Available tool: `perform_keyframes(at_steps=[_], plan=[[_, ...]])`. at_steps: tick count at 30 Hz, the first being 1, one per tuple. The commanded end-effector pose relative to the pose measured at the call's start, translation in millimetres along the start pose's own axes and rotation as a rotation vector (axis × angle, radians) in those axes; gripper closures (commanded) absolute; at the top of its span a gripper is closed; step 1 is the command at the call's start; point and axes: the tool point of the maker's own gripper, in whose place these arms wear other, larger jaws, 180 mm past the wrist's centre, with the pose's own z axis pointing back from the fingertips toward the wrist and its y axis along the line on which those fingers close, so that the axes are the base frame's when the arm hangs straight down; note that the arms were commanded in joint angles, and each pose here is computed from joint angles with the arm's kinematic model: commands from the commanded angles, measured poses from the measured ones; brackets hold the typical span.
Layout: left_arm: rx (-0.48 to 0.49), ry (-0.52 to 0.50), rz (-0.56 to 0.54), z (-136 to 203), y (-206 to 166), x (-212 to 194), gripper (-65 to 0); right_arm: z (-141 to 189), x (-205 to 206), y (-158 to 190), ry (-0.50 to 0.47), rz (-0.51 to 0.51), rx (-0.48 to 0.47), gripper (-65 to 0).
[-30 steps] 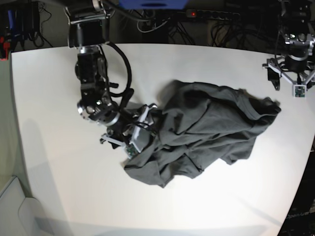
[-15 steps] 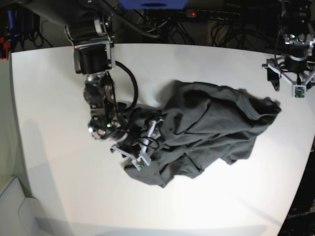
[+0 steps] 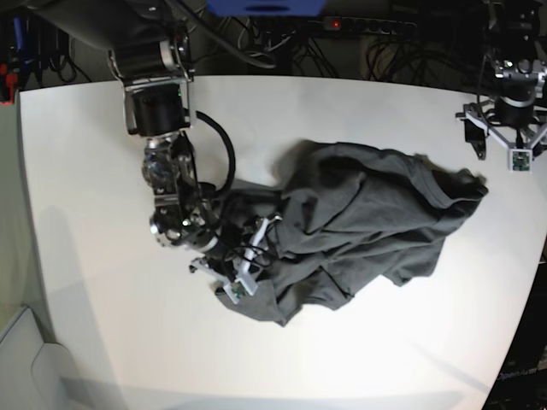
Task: Layout the t-shirt on the table in an organized manner, then fold the t-shirt properly
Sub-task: 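Lower the right gripper onto the bunched t-shirt fabric and grasp it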
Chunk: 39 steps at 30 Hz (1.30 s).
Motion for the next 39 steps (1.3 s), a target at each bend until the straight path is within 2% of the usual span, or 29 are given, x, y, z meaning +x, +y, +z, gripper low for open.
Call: perform_keyframes(at_steps=[1, 4, 6, 8, 12, 16, 21, 32, 39], plan=[[0.021, -0.043, -0.01, 1.4, 7.5, 12.4, -51.3, 1.6, 28.2, -3.7, -0.074, 0.01, -0.003, -22.2], [0.021, -0.045, -0.01, 1.4, 7.5, 12.7, -51.3, 5.0, 24.3, -13.9, -0.065, 0.011, -0.026, -22.3], [0.021, -0.045, -0.01, 1.4, 7.5, 12.7, -51.3, 7.8, 23.6, -28.1, -0.07, -0.027, -0.083, -23.1], [0.021, -0.045, -0.01, 1.4, 7.5, 12.7, -51.3, 11.6, 24.7, -43.4, -0.088, -0.069, -0.145, -26.9], [0.02, -0.045, -0.01, 1.3, 7.0, 12.6, -51.3, 20.4, 38.6, -64.2, -0.158, -0.109, -0.194, -36.1], [0.02, -0.04, -0.011, 1.9, 7.3, 11.0, -51.3, 13.2, 33.7, -69.6, -0.129, -0.135, -0.189, -41.5], [0.02, -0.038, -0.012, 2.2, 7.2, 9.8, -51.3, 8.9, 19.6, -61.2, -0.102, -0.15, -0.173, -41.5], [0.021, -0.044, -0.012, 1.5, 7.8, 12.4, -51.3, 3.9, 16.8, -51.6, -0.096, -0.161, -0.154, -41.5], [0.021, -0.044, -0.012, 1.5, 7.8, 12.4, -51.3, -8.2, 10.2, -18.3, -0.059, -0.076, -0.085, -40.1]])
